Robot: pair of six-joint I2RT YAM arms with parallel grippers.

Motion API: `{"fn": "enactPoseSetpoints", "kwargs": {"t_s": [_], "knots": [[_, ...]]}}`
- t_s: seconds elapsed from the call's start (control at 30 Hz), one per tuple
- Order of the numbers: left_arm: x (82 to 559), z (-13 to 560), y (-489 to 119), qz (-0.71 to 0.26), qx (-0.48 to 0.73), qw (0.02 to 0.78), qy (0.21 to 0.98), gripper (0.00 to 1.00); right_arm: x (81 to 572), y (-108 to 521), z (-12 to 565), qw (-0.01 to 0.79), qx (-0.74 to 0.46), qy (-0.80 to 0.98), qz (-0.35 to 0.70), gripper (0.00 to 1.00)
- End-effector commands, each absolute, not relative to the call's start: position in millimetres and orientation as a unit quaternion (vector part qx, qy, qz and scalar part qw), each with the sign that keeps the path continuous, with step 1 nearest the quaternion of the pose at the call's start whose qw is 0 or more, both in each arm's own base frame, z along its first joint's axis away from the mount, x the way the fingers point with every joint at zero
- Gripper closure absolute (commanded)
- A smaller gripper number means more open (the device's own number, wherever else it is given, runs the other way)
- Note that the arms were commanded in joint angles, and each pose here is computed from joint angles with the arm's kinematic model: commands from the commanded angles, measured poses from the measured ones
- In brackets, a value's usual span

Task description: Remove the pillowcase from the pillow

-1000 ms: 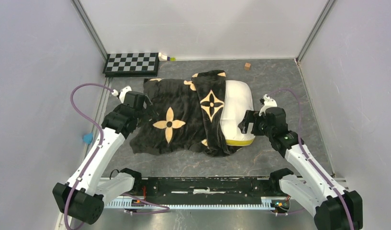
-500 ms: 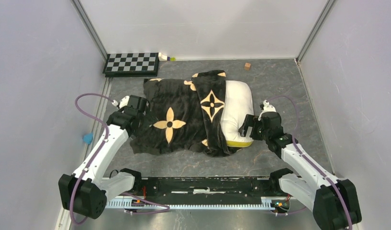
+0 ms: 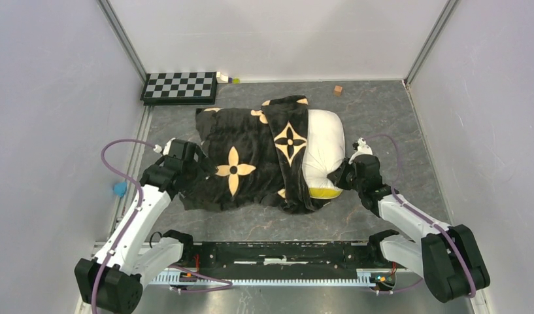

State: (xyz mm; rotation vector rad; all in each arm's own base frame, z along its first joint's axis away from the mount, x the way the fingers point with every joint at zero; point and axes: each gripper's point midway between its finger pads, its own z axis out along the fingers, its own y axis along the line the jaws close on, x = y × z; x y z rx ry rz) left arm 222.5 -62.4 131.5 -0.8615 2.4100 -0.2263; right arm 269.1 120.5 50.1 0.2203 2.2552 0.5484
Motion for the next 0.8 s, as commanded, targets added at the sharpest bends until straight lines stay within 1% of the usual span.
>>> {"fn": "enactPoseSetpoints", "kwargs": {"t_s": [0.0, 0.1, 0.17, 0.3, 0.37, 0.5, 0.6, 0.67, 0.77], "knots": [[219, 129, -76, -0.127, -0.339, 0.265, 0.894, 0.00, 270, 101, 35, 0.391, 0.112, 0.899, 0.162, 1.00], [203, 118, -94, -0.170, -0.358, 0.219, 0.891, 0.00, 272, 93, 38, 0.403, 0.124, 0.895, 0.146, 1.00], [195, 115, -97, -0.187, -0.384, 0.208, 0.880, 0.00, 272, 89, 40, 0.416, 0.132, 0.889, 0.141, 1.00], [185, 111, -69, -0.151, -0.469, 0.242, 0.836, 0.00, 269, 86, 43, 0.435, 0.137, 0.878, 0.145, 1.00], [186, 114, -61, -0.153, -0.495, 0.266, 0.813, 0.00, 268, 85, 45, 0.445, 0.137, 0.873, 0.148, 1.00], [194, 113, -58, -0.158, -0.510, 0.285, 0.796, 0.00, 267, 82, 50, 0.456, 0.136, 0.867, 0.147, 1.00], [200, 107, -45, -0.111, -0.522, 0.290, 0.794, 0.00, 267, 78, 54, 0.463, 0.136, 0.865, 0.135, 1.00], [210, 113, -35, -0.083, -0.525, 0.302, 0.791, 0.00, 268, 74, 58, 0.473, 0.132, 0.862, 0.127, 1.00], [225, 123, -31, -0.067, -0.530, 0.300, 0.790, 0.00, 268, 63, 61, 0.484, 0.140, 0.858, 0.102, 1.00]]}}
